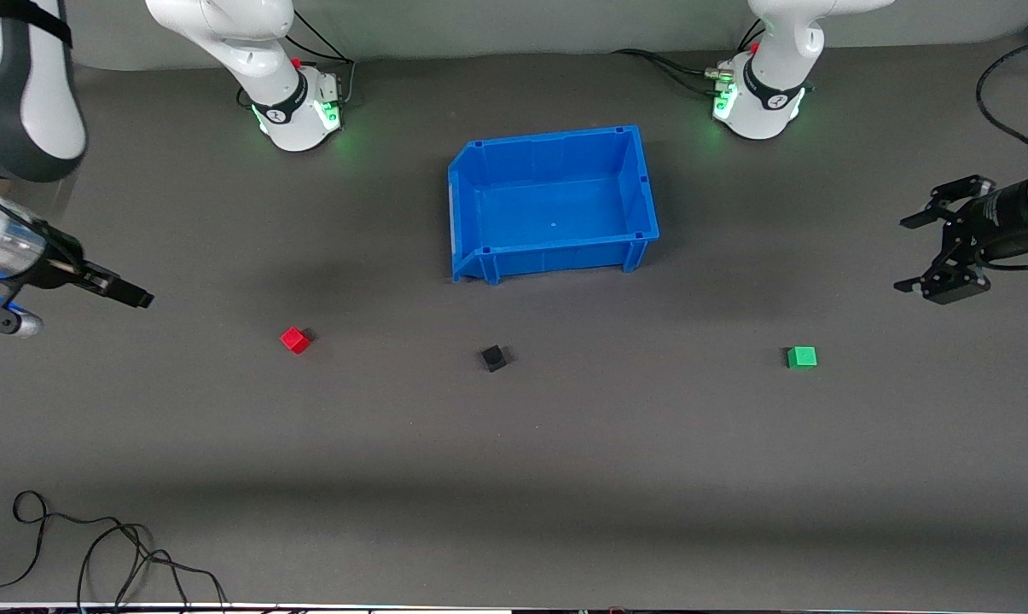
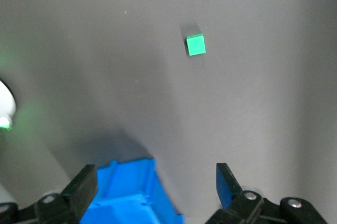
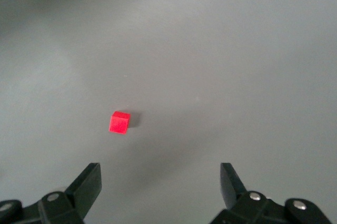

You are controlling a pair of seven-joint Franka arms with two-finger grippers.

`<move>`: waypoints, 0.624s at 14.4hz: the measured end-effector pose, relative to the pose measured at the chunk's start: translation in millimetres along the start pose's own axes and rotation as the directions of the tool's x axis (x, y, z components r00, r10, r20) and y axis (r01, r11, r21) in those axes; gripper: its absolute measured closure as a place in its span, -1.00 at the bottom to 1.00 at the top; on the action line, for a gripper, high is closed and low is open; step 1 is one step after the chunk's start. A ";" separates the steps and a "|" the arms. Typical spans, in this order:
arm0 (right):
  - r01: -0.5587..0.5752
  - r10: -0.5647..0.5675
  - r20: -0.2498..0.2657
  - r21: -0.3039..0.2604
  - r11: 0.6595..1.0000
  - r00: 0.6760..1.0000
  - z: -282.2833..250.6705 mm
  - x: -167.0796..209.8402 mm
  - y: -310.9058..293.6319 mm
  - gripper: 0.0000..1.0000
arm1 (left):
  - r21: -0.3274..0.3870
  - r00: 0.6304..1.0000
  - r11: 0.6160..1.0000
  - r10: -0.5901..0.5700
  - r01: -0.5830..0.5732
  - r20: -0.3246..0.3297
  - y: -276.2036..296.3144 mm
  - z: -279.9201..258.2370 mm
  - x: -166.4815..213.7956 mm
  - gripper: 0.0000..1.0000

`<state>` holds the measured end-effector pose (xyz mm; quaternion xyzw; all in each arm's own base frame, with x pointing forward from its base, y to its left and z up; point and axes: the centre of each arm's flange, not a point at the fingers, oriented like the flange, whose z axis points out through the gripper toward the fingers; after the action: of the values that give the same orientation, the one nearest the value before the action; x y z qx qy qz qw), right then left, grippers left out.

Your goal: Attach green and red cubes to black cube

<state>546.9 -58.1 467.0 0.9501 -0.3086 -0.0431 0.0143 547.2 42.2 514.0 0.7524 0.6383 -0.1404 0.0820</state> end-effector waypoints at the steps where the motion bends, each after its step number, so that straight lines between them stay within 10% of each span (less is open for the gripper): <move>1: -0.110 0.110 -0.003 0.002 0.994 0.994 12.8 -0.4 -1.7 -1.00 | -0.019 0.999 0.998 -0.051 0.051 0.019 -3.2 8.3 9.8 -1.00; 5: -0.302 0.302 0.004 0.000 0.953 0.953 61.3 1.1 -10.1 -1.00 | -0.080 0.980 0.978 -0.184 0.190 0.074 -15.7 56.3 55.0 -1.00; 9: -0.594 0.594 0.006 -0.020 0.804 0.805 80.2 -16.6 -41.7 -1.00 | -0.086 0.956 0.956 -0.270 0.281 0.117 -10.9 120.4 81.3 -1.00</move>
<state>550.6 -14.6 386.2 0.8056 -0.5898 -0.0450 0.0334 535.6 83.9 374.9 0.6426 0.7381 -0.1567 0.1327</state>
